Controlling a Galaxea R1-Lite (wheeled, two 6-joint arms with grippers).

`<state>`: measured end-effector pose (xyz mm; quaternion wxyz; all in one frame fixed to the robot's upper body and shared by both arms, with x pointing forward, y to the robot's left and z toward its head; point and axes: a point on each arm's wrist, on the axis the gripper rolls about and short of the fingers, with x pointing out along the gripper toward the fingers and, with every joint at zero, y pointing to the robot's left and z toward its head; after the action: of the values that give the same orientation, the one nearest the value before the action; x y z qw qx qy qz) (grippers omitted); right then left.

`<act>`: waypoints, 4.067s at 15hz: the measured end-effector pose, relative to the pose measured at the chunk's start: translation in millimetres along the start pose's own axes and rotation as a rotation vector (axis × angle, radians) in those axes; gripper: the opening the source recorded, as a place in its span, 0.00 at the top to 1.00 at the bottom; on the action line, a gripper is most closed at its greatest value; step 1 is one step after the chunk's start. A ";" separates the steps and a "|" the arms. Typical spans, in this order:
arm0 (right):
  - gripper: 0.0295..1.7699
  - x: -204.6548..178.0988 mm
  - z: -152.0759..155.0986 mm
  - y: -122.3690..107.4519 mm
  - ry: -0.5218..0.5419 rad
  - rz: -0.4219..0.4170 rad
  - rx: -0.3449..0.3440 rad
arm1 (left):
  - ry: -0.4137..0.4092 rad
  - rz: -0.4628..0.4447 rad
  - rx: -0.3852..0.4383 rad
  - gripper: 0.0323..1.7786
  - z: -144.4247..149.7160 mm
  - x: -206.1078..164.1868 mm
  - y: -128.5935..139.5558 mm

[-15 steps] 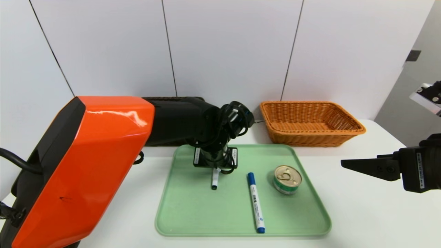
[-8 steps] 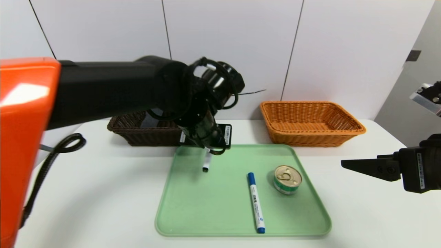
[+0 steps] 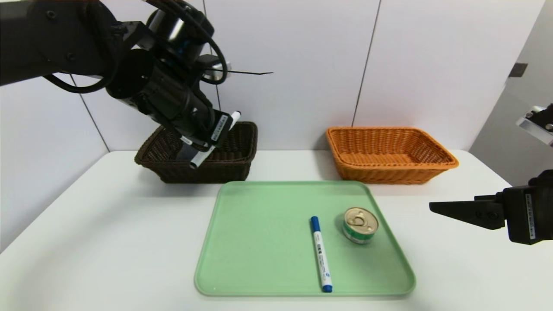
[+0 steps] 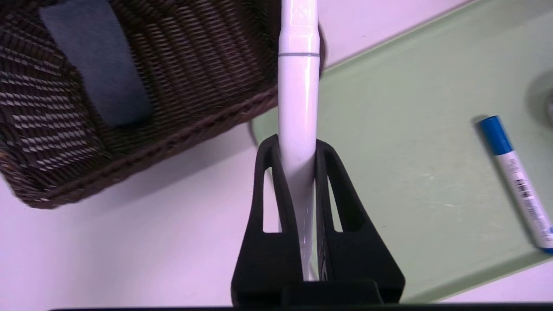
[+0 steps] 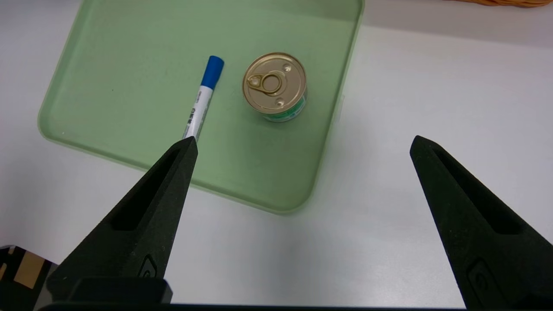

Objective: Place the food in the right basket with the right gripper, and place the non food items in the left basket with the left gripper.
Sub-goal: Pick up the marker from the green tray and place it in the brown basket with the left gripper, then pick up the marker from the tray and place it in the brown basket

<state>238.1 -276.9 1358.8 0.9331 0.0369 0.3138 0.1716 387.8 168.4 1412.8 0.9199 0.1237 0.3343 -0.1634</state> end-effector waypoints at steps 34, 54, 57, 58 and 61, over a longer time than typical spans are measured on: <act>0.04 -5.8 -5.7 -1.9 -0.009 -0.003 0.005 | -0.103 0.216 0.160 0.18 14.9 53.9 49.1; 0.04 -5.3 -7.4 -1.7 -0.003 0.000 0.006 | 0.233 0.172 -0.308 0.06 -68.4 48.4 -181.1; 0.04 -5.4 -7.4 -0.6 -0.002 0.006 0.002 | 0.232 0.133 -0.290 0.05 -72.7 47.0 -195.6; 0.04 -5.4 -7.5 -0.4 -0.002 0.007 0.001 | 0.230 0.113 -0.288 0.05 -73.6 46.6 -200.5; 0.04 -5.3 -7.8 -0.5 -0.001 0.005 0.002 | 0.238 0.073 -0.284 0.05 -76.3 48.4 -210.2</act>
<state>229.6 -279.4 1355.5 0.9327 0.0387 0.3136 0.1739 298.3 -9.0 1299.3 0.8874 0.0230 0.4558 -0.0655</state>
